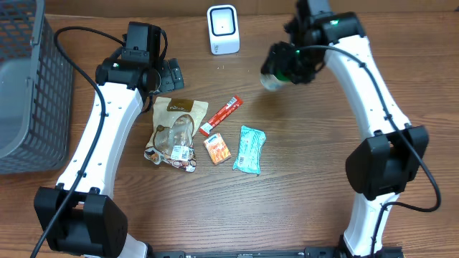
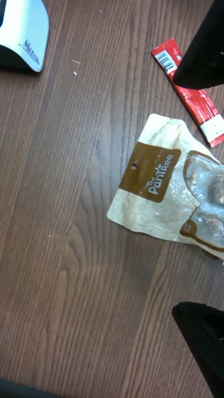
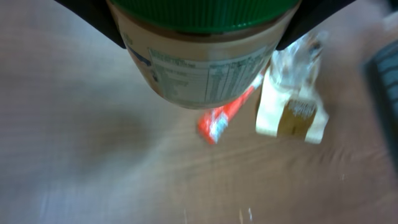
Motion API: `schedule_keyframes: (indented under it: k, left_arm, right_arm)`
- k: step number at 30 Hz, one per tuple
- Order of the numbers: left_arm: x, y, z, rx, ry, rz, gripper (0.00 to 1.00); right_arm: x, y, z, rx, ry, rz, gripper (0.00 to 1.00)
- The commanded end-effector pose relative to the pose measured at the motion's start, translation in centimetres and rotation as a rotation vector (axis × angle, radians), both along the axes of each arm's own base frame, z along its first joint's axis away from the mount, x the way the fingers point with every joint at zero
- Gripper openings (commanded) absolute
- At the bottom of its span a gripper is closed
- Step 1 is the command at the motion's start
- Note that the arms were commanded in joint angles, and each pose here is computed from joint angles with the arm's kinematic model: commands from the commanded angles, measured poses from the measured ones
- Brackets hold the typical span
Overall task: Scan the item barcode
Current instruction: 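Raise the jar and swing it toward the white scanner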
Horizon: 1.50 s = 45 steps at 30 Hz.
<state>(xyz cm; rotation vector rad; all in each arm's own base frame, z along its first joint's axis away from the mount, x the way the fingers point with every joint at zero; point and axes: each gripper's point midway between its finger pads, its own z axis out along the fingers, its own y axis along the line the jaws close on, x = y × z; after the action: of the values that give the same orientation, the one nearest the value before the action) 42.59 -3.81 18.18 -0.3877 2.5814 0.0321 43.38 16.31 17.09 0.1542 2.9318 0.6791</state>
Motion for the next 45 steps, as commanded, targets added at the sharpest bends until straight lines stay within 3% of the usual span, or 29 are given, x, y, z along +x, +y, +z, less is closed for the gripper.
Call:
schedule_keyframes:
  k: [1,6,14,26,45]
  left_arm:
    - [0.3,0.0,0.6,0.0,-0.017,0.007,1.0]
    - [0.3,0.0,0.6,0.0,-0.017,0.007,1.0]
    - [0.3,0.0,0.6,0.0,-0.017,0.007,1.0]
    - [0.3,0.0,0.6,0.0,-0.017,0.007,1.0]
    - [0.3,0.0,0.6,0.0,-0.017,0.007,1.0]
  right_arm:
    - [-2.7,0.8,4.0,0.19,0.074,-0.002,0.04]
    - [-6.1,0.5,3.9,0.206,0.239,-0.018,0.04]
    - [-8.2,1.9,5.3,0.316,0.35,-0.013,0.04]
    - [-8.6,4.6,8.9,0.572,0.395,0.019,0.04]
    - [-8.7,5.1,9.8,0.633,0.461,-0.031,0.04]
